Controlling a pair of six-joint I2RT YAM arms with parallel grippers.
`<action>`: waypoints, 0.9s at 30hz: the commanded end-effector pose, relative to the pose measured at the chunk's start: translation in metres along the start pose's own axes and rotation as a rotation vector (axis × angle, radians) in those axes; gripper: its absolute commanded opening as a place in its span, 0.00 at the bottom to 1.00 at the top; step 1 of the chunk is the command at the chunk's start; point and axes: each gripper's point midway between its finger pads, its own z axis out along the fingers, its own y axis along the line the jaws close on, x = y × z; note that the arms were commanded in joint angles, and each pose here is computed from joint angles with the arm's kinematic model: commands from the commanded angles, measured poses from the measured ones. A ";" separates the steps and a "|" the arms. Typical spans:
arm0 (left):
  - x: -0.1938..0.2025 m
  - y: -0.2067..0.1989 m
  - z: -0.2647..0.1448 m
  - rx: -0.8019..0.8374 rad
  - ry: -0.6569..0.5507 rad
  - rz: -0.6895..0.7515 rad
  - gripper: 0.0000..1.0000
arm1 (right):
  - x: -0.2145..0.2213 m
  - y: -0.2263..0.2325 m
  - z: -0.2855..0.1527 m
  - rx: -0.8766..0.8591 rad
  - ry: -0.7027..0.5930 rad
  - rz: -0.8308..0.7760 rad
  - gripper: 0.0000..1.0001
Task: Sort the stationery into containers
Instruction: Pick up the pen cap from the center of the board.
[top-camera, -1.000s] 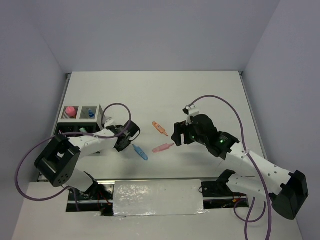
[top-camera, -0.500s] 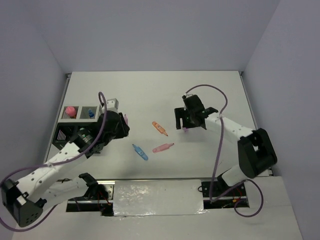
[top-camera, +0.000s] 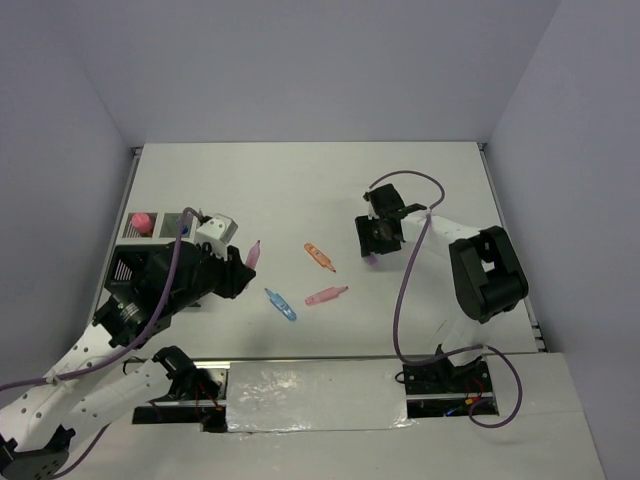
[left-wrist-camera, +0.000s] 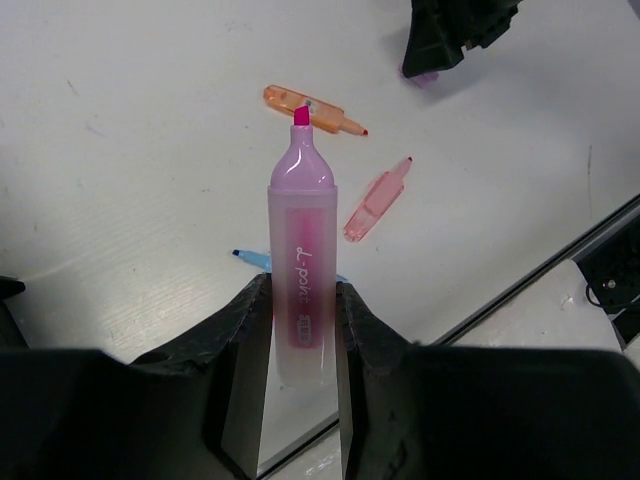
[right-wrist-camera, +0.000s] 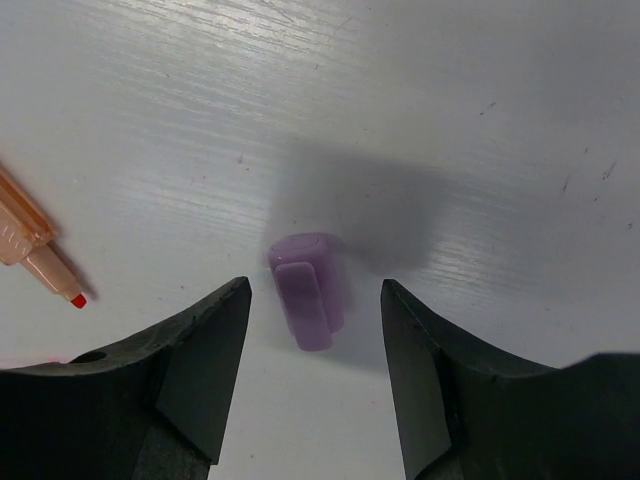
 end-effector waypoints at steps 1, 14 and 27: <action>-0.009 -0.009 -0.004 0.056 -0.042 0.040 0.01 | -0.007 0.005 0.003 -0.025 -0.003 -0.026 0.62; -0.007 -0.014 0.000 0.074 -0.017 0.037 0.00 | -0.006 0.007 0.008 0.016 -0.020 -0.017 0.20; -0.054 -0.135 -0.014 0.766 -0.212 -0.138 0.00 | -0.074 0.123 -0.260 -0.801 -0.887 0.028 0.00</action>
